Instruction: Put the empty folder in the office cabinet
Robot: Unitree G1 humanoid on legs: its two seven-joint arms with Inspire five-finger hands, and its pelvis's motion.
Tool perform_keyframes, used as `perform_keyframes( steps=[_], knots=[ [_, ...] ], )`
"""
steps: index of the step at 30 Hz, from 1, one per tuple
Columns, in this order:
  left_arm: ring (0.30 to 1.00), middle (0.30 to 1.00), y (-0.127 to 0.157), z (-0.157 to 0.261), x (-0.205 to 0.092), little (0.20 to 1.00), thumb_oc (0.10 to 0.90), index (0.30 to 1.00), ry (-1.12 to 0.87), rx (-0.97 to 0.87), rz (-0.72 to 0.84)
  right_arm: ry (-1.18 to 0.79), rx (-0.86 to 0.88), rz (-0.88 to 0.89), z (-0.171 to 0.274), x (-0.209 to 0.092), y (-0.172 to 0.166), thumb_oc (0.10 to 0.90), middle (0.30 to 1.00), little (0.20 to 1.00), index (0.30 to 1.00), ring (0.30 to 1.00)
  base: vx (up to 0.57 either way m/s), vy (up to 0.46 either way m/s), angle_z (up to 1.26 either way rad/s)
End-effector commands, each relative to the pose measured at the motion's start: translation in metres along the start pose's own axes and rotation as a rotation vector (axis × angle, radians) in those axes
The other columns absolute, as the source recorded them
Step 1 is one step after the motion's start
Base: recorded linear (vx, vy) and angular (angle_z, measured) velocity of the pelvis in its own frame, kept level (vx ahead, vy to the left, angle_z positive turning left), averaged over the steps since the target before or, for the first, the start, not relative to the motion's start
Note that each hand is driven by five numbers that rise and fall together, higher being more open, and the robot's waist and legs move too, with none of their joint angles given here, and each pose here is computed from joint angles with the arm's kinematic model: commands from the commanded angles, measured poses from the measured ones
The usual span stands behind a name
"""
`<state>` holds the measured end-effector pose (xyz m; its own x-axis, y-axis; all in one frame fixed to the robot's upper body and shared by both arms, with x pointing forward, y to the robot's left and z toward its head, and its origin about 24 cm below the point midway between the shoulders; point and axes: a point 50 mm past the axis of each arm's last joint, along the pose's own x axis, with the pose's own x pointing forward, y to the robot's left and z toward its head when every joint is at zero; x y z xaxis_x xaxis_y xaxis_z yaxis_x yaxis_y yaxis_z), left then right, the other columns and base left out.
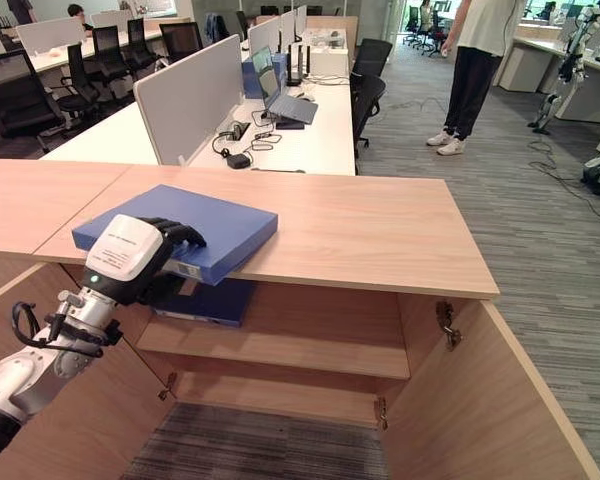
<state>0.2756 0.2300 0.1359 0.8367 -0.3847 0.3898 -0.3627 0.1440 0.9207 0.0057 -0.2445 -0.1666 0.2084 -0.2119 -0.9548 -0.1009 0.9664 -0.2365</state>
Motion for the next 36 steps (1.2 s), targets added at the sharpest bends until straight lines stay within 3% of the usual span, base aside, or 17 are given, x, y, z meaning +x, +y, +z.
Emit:
perform_keyframes(
  steps=[1,3,8,9,10,14,16,19,22,25,30,36],
  knots=[
    [0.300,0.300,0.049,-0.004,0.034,0.300,0.400,0.300,-0.022,0.002,0.215,-0.049,0.034,-0.017,0.019,0.003,-0.004,0.800,0.900,0.900,0.900,0.900,0.00,0.000,0.00],
    [0.300,0.300,0.052,-0.001,0.033,0.300,0.400,0.300,-0.025,-0.030,0.233,-0.047,0.036,-0.015,0.019,0.004,-0.003,0.800,0.900,0.900,0.900,0.900,0.00,0.000,0.00],
    [0.300,0.300,0.077,0.022,0.031,0.300,0.400,0.300,-0.069,-0.306,0.416,-0.035,0.024,-0.009,0.019,0.004,0.000,0.800,0.900,0.900,0.900,0.900,0.00,0.000,0.00],
    [0.300,0.300,0.093,0.035,0.030,0.300,0.400,0.300,-0.121,-0.542,0.555,-0.032,0.015,-0.002,0.020,0.004,0.001,0.800,0.900,0.900,0.900,0.900,0.00,0.000,0.00],
    [0.300,0.300,0.094,0.035,0.030,0.300,0.400,0.300,-0.120,-0.544,0.554,-0.032,0.014,-0.003,0.020,0.004,0.000,0.800,0.900,0.900,0.900,0.900,0.00,0.000,0.00],
    [0.300,0.300,0.113,0.053,0.031,0.300,0.400,0.300,-0.262,-0.889,0.624,-0.045,0.005,-0.006,0.027,0.005,-0.004,0.800,0.900,0.900,0.900,0.900,0.00,0.000,0.00],
    [0.300,0.300,0.116,0.055,0.032,0.300,0.400,0.300,-0.290,-0.962,0.624,-0.051,0.004,-0.010,0.029,0.005,-0.006,0.800,0.900,0.900,0.900,0.900,0.00,0.000,0.00],
    [0.300,0.300,0.121,0.078,0.040,0.300,0.400,0.300,-0.449,-1.222,0.528,-0.064,-0.019,-0.017,0.038,0.006,-0.011,0.800,0.900,0.900,0.900,0.900,-0.01,0.008,0.01],
    [0.300,0.300,0.126,0.091,0.046,0.300,0.400,0.300,-0.551,-1.336,0.470,-0.067,-0.036,-0.010,0.042,0.007,-0.011,0.800,0.900,0.900,0.900,0.900,-0.01,0.003,0.01],
    [0.300,0.300,0.132,0.113,0.056,0.300,0.400,0.300,-0.708,-1.565,0.388,-0.076,-0.062,-0.005,0.049,0.008,-0.011,0.800,0.900,0.900,0.900,0.900,-0.02,0.007,0.01],
    [0.300,0.300,0.123,0.126,0.066,0.300,0.400,0.300,-0.793,-1.852,0.209,-0.076,-0.112,0.006,0.053,0.008,-0.009,0.800,0.900,0.900,0.900,0.900,0.00,0.000,0.00],
    [0.300,0.300,0.111,0.118,0.071,0.300,0.400,0.300,-0.718,-1.911,0.160,-0.043,-0.142,0.004,0.044,0.008,-0.010,0.800,0.900,0.900,0.900,0.900,0.00,0.000,0.00]
  ],
)
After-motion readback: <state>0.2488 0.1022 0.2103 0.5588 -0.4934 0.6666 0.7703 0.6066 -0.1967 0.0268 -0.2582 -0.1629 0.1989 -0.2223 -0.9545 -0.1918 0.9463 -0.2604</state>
